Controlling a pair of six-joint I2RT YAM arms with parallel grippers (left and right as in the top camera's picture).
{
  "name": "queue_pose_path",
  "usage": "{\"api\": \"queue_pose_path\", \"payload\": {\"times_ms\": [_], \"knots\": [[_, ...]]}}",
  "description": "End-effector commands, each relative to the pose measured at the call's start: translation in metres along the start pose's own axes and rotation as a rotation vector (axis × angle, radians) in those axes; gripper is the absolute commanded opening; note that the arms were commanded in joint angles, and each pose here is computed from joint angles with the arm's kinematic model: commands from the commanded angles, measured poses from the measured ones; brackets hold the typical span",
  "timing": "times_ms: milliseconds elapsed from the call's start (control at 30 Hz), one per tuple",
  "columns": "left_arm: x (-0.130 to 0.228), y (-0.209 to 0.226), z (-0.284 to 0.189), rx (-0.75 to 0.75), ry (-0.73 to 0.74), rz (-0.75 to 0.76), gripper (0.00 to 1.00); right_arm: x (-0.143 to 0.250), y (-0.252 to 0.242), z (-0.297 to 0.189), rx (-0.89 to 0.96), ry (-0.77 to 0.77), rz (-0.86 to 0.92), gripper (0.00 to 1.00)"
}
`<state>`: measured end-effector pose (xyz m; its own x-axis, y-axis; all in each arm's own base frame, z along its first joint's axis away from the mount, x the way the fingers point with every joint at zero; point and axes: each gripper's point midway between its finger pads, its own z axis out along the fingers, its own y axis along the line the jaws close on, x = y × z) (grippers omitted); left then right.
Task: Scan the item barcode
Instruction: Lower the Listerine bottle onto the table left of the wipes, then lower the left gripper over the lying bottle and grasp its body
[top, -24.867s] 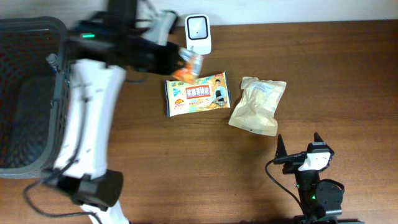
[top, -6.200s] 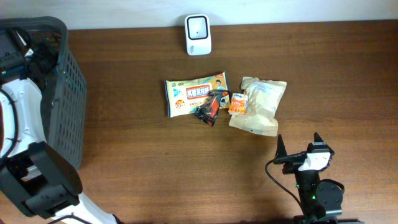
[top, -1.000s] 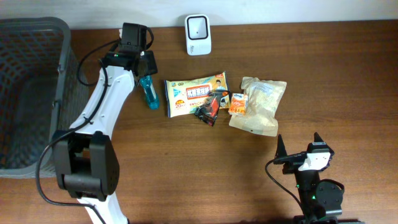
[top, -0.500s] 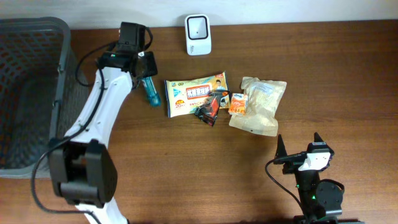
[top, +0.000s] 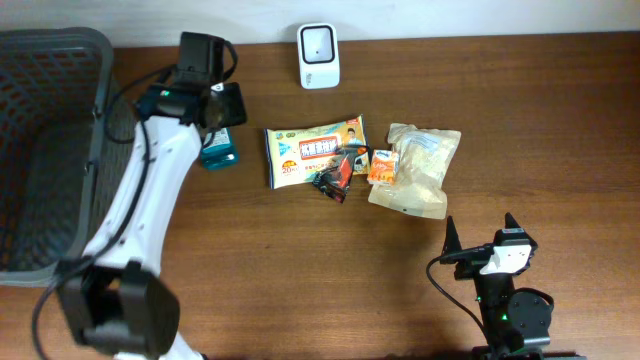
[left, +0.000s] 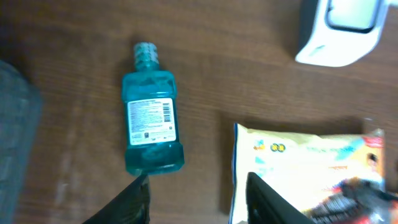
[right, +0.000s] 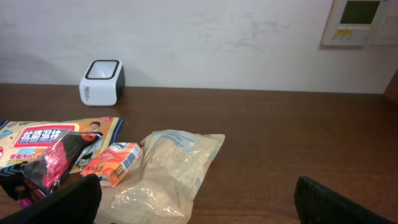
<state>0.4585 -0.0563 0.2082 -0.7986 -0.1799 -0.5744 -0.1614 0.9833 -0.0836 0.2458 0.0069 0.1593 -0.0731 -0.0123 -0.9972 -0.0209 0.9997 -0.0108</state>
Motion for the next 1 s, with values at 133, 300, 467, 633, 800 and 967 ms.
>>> {"api": "queue_pose_path", "payload": {"times_ms": [133, 300, 467, 633, 800, 967], "knots": [[-0.027, 0.009, -0.101, 0.039, -0.197, -0.022, 0.74, 0.004, 0.001, 0.0, -0.005, 0.005, -0.006, 0.98], [-0.021, 0.011, -0.095, 0.023, -0.168, -0.019, 0.75, 0.004, 0.001, 0.0, -0.005, 0.005, -0.006, 0.99], [-0.017, 0.01, -0.078, 0.011, -0.132, -0.013, 0.7, 0.004, 0.001, 0.0, -0.005, 0.005, -0.006, 0.98], [-0.012, 0.008, -0.05, -0.006, -0.08, 0.003, 0.38, 0.004, 0.001, 0.0, -0.005, 0.005, -0.006, 0.98], [-0.004, 0.0, -0.005, -0.035, -0.022, 0.144, 0.11, 0.004, 0.001, 0.0, -0.005, 0.005, -0.006, 0.99], [0.006, 0.022, 0.042, -0.207, 0.03, 0.166, 0.0, 0.004, 0.001, 0.0, -0.005, 0.005, -0.006, 0.99]]}}
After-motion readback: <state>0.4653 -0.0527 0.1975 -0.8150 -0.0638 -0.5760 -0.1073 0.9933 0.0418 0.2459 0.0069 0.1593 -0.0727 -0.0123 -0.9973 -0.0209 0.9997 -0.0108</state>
